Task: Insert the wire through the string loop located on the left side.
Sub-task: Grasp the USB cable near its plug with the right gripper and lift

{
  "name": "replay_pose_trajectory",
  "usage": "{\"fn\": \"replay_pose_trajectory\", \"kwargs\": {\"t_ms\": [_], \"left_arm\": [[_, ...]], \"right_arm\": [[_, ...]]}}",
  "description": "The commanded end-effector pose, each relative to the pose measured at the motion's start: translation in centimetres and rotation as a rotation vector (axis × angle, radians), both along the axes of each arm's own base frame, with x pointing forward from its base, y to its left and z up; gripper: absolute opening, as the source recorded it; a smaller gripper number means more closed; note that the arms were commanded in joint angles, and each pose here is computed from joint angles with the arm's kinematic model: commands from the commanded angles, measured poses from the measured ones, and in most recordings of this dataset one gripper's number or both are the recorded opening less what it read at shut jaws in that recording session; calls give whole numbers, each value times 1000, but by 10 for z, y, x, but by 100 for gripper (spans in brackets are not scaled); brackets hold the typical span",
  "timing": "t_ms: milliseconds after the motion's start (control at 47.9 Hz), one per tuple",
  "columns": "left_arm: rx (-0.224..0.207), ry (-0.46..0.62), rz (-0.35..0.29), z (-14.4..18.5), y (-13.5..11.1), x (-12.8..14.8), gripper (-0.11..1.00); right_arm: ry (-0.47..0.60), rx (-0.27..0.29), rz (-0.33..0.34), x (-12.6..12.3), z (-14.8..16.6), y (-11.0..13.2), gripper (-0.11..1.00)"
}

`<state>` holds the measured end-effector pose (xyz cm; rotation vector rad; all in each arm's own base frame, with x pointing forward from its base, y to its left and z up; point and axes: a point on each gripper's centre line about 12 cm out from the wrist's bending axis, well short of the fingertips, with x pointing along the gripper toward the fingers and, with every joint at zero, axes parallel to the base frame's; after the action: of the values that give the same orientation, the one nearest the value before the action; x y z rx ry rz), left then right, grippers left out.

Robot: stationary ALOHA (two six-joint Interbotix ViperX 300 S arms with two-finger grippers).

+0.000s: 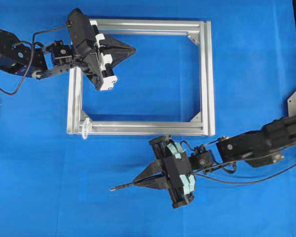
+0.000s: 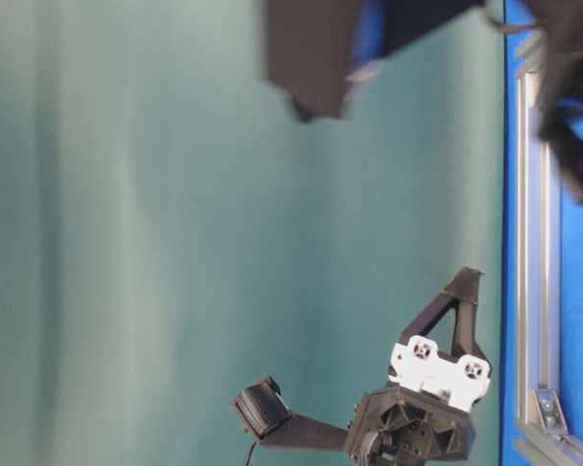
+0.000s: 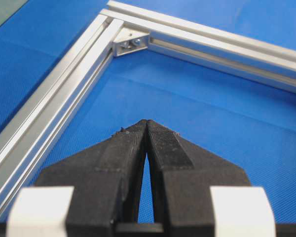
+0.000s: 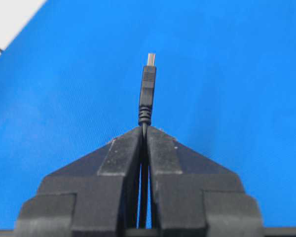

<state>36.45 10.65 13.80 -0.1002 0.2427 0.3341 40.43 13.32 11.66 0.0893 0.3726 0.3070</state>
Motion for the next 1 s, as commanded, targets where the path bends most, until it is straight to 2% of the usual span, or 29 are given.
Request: {"fn": "replay_pose_trajectory", "kwargs": {"t_ms": [0, 188, 982], "left_arm": [[11, -42, -4, 15, -1, 2, 0], [11, -42, -16, 14, -5, 3, 0], [11, -42, -17, 14, -6, 3, 0]], "right_arm": [[-31, 4, 5, -1, 33, 2, 0], [-21, -8, 4, -4, 45, 0, 0], [-18, -10, 5, -4, 45, 0, 0]]}}
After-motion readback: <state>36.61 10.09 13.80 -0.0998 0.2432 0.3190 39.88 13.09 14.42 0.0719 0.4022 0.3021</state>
